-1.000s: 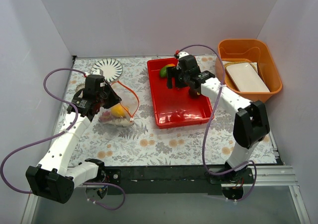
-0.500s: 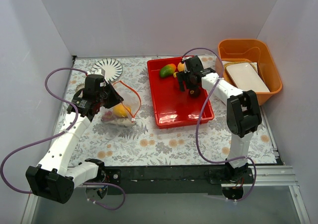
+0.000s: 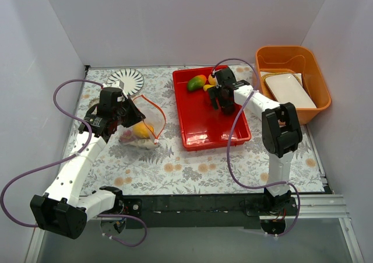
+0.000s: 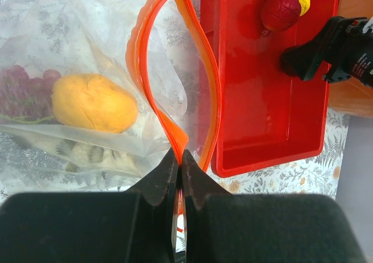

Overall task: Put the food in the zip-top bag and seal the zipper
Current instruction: Pick up the fake fruit from the bin, then place the fake fruit in the zipper food storage bag, then adjust the zipper food storage bag at the center of the board.

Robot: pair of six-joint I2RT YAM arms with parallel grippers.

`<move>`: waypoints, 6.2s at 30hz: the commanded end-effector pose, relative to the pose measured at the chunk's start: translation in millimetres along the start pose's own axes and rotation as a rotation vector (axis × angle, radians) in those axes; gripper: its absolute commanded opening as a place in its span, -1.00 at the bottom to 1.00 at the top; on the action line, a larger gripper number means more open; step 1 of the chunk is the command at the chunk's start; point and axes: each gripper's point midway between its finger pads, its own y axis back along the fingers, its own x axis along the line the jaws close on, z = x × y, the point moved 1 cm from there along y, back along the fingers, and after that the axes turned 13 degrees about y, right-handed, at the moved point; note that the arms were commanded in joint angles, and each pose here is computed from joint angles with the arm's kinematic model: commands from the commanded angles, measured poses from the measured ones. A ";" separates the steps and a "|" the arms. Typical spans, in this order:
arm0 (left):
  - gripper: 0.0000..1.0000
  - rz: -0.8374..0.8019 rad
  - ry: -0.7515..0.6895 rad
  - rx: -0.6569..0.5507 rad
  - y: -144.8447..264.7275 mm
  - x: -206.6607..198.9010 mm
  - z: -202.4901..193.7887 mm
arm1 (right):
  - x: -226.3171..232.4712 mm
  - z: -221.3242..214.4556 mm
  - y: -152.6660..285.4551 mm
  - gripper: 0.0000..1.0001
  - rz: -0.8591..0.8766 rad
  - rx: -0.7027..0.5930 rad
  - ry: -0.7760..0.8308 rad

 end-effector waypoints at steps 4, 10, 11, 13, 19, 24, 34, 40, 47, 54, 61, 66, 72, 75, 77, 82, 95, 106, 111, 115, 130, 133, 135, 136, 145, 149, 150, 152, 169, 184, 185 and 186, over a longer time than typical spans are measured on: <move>-1.00 -0.040 -0.013 -0.012 3.1 -7.9 3.7 | -6.3 -7.0 -12.9 0.73 -0.022 0.038 0.008; -1.00 -0.037 -0.014 -0.012 3.1 -7.4 3.7 | -5.0 -9.3 -13.1 0.34 -0.014 0.049 0.000; -1.00 -0.037 -0.015 -0.012 3.2 -7.3 3.2 | -3.9 -11.0 -12.5 0.28 -0.009 0.051 -0.001; -1.00 -0.033 -0.015 -0.010 2.5 -6.0 2.9 | -3.6 -10.4 -8.9 0.13 -0.005 0.044 -0.002; -1.00 -0.037 -0.013 -0.008 2.5 -5.6 1.6 | -0.4 -14.3 -0.8 0.29 0.021 0.044 -0.003; -1.00 -0.038 -0.012 -0.004 2.3 -5.5 0.8 | -2.5 -16.6 11.6 0.64 0.007 0.047 -0.035; -1.00 -0.040 -0.012 0.000 2.3 -4.4 -1.0 | -2.5 -40.7 31.5 0.68 -0.021 0.087 -0.089; -1.00 -0.039 -0.012 0.002 1.8 -3.9 -1.7 | 9.6 -51.0 36.7 0.66 0.034 0.085 -0.115; -1.00 -0.043 -0.019 0.004 4.1 -4.6 -1.8 | 16.2 -46.5 26.3 0.55 0.065 0.077 -0.124; -1.00 -0.041 -0.013 -0.001 5.8 -2.8 -2.8 | 20.6 -38.6 29.4 -0.09 0.100 0.054 -0.134; -1.00 -0.045 -0.014 0.006 4.5 -4.5 -2.7 | 28.8 -43.6 32.2 -0.67 0.145 0.055 -0.130; -1.00 -0.042 -0.015 0.010 3.3 -4.1 -3.2 | 31.8 -24.2 51.8 -0.76 0.197 -0.024 -0.144; -1.00 -0.042 -0.012 0.014 2.4 -3.6 -4.3 | 46.5 13.6 92.1 -0.76 0.346 -0.176 -0.178; -1.00 -0.040 -0.013 0.018 1.8 -3.8 -4.3 | 58.5 35.4 120.6 -0.75 0.434 -0.272 -0.194; -1.00 -0.040 -0.011 0.022 0.7 -4.3 -4.4 | 69.2 52.4 141.4 -0.74 0.503 -0.341 -0.201; -1.00 -0.038 -0.014 0.036 -2.2 -4.3 -5.8 | 110.6 92.4 198.5 -0.71 0.649 -0.508 -0.145; -1.00 -0.073 -0.009 0.036 4.9 -12.8 -4.9 | 231.5 129.3 217.6 -0.69 0.942 -0.540 -0.013; -1.00 -0.153 -0.009 0.034 24.8 -36.7 1.9 | 272.8 134.7 202.6 -0.47 0.989 -0.478 0.053; -1.00 -0.146 -0.018 0.020 27.3 -37.9 6.0 | 270.4 136.5 201.5 0.27 0.927 -0.451 0.093; -1.00 -0.129 -0.013 0.002 27.1 -33.1 7.1 | 249.8 138.2 207.1 0.59 0.810 -0.489 0.097; -1.00 -0.124 -0.013 -0.007 27.9 -31.6 7.9 | 214.9 129.4 188.0 0.73 0.600 -0.424 0.054; -1.00 -0.125 -0.013 -0.006 28.4 -31.6 7.6 | 223.6 121.5 172.1 0.63 0.615 -0.374 0.063; -1.00 -0.124 -0.012 -0.009 28.9 -31.2 7.8 | 228.6 119.5 167.1 0.55 0.632 -0.359 0.064; -1.00 -0.122 -0.013 -0.012 29.3 -30.8 8.0 | 230.6 118.5 160.4 0.44 0.635 -0.345 0.059; -1.00 0.171 0.076 -0.371 72.1 9.5 67.5 | 247.7 166.3 248.8 -0.97 0.889 -0.565 0.071; -1.00 0.345 0.082 -0.666 124.6 37.4 114.0 | 272.6 187.4 354.2 -0.97 1.049 -0.799 0.207; -1.00 0.378 0.074 -0.664 122.7 39.8 116.9 | 276.4 189.4 374.1 -0.97 1.087 -0.850 0.247; -1.00 0.415 0.094 -0.653 124.9 43.9 116.4 | 285.8 188.7 378.5 -0.97 1.075 -0.870 0.262; -1.00 0.027 0.082 -0.635 178.3 -36.6 125.0 | 286.0 183.4 311.2 -0.97 0.991 -0.679 0.170; -1.00 0.123 0.052 -0.577 155.5 -23.2 120.5 | 288.3 180.6 262.5 -0.97 0.971 -0.563 0.123; -1.00 0.126 0.046 -0.573 156.5 -24.3 121.4 | 292.2 178.9 257.4 -0.97 0.977 -0.546 0.121; -1.00 0.114 0.040 -0.545 154.4 -28.1 118.3 | 293.6 178.0 256.6 -0.97 0.989 -0.540 0.124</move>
